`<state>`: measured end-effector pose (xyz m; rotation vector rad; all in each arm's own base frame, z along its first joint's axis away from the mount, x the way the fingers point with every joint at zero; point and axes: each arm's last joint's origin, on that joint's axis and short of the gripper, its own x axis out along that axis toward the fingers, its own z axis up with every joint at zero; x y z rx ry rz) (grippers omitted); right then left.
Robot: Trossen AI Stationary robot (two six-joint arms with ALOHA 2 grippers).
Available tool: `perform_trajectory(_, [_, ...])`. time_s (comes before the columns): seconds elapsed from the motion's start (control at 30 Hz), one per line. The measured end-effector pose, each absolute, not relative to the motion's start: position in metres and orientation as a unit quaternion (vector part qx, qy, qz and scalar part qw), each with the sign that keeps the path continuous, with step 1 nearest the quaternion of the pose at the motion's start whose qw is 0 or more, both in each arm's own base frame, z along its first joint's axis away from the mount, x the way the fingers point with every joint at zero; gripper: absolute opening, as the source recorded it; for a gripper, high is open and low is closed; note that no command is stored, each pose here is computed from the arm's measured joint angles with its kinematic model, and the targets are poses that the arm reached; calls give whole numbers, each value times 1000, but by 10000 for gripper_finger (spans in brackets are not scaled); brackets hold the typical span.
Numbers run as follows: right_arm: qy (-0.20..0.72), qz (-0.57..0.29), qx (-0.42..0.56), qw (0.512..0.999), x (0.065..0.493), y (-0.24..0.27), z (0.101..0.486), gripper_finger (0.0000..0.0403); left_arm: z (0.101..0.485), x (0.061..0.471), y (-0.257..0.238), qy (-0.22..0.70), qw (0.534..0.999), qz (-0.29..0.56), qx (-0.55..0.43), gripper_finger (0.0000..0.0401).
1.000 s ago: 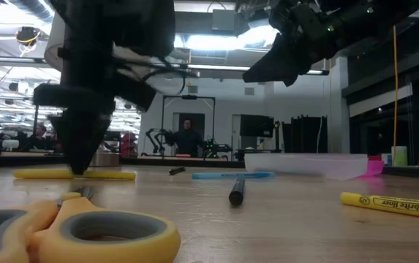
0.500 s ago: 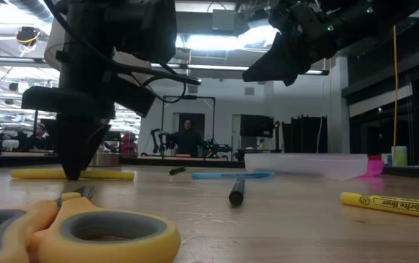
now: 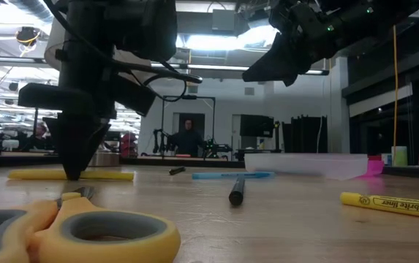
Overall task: Pick & place school supplies into a supply box
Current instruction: Put the yellow pen into the pink supply box
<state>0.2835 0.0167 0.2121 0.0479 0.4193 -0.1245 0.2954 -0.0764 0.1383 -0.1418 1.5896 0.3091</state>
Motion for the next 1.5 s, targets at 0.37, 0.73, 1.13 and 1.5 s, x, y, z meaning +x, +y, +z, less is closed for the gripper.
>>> perform_trajectory(0.37, [208,-62,24,976,284,17,212,33,169,289,-75,677,727,106,-51,12])
perform_trajectory(0.73, [210,-62,23,975,283,17,212,33,236,265,-69,577,814,72,-9,12])
perform_trajectory(1.13, [219,-64,33,973,282,17,210,33,256,231,-61,402,914,54,14,12])
perform_trajectory(1.5, [227,-64,30,971,284,17,204,33,249,232,-60,270,960,13,68,12])
